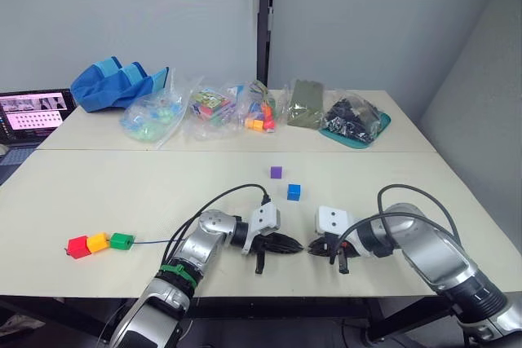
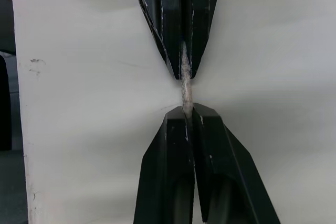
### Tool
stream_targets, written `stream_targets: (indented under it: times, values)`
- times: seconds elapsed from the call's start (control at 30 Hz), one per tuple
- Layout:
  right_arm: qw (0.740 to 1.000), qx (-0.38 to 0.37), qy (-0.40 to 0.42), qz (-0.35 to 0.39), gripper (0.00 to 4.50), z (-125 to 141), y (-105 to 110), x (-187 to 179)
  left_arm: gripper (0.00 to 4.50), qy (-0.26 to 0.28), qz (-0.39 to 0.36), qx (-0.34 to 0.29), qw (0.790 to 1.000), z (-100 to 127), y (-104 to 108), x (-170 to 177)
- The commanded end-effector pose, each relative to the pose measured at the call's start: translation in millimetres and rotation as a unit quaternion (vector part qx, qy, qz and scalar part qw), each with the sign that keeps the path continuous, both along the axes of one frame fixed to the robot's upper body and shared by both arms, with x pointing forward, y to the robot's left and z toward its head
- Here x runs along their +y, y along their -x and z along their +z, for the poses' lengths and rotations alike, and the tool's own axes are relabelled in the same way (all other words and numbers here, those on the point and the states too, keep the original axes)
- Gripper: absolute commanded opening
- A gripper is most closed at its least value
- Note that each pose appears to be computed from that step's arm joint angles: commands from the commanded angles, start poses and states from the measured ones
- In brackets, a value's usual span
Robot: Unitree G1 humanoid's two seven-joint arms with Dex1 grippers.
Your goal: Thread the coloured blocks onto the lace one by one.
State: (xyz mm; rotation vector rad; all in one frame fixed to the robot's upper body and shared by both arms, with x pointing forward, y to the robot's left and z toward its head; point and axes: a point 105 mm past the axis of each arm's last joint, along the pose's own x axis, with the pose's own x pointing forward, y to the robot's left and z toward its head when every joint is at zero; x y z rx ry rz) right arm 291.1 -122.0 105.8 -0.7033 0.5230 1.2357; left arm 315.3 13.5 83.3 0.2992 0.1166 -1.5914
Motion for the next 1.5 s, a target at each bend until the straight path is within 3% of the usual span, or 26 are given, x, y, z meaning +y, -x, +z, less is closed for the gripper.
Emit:
stream_targets:
  times: [0.03, 0.23, 0.33, 0.43, 0.63, 0.8, 0.93, 1.2, 1.4, 1.5]
  values:
    - [1.0, 0.01, -0.012, 0.002, 1.31, 5, 9, -2, 0.0, 0.007, 0.006, -0.008, 1.0, 7, -5, 3]
    - [0.997, -0.011, -0.059, -0.041, 3.4, 18, 8, -15, 0.0, 0.002, 0.023, -0.005, 1.0, 6, -7, 20]
    - [0.984, -0.06, -0.119, -0.114, 4.43, 30, 2, -36, 0.0, 0.002, 0.041, -0.001, 0.999, 5, -6, 37]
    - [0.959, -0.108, -0.197, -0.171, 4.47, 37, 4, -48, 0.0, 0.012, 0.064, 0.008, 0.998, 6, -4, 53]
    - [0.918, -0.175, -0.261, -0.241, 4.47, 34, 7, -64, 0.0, 0.012, 0.103, 0.022, 0.994, 3, 0, 75]
    - [0.886, -0.195, -0.291, -0.304, 4.47, 5, 14, -71, 0.0, 0.024, 0.147, 0.019, 0.989, 14, 5, 103]
    - [0.877, -0.197, -0.301, -0.318, 4.47, -3, 12, -67, 0.0, 0.032, 0.173, 0.017, 0.984, 16, 6, 114]
    - [0.857, -0.211, -0.338, -0.327, 4.47, 6, -9, -54, 0.0, 0.049, 0.195, 0.01, 0.98, 17, 9, 115]
    - [0.851, -0.197, -0.357, -0.332, 4.47, 17, -59, -27, 0.0, 0.07, 0.23, 0.008, 0.971, 9, 23, 109]
    - [0.848, -0.199, -0.37, -0.324, 4.47, 27, -71, -14, 0.0, 0.076, 0.247, 0.007, 0.966, 7, 26, 106]
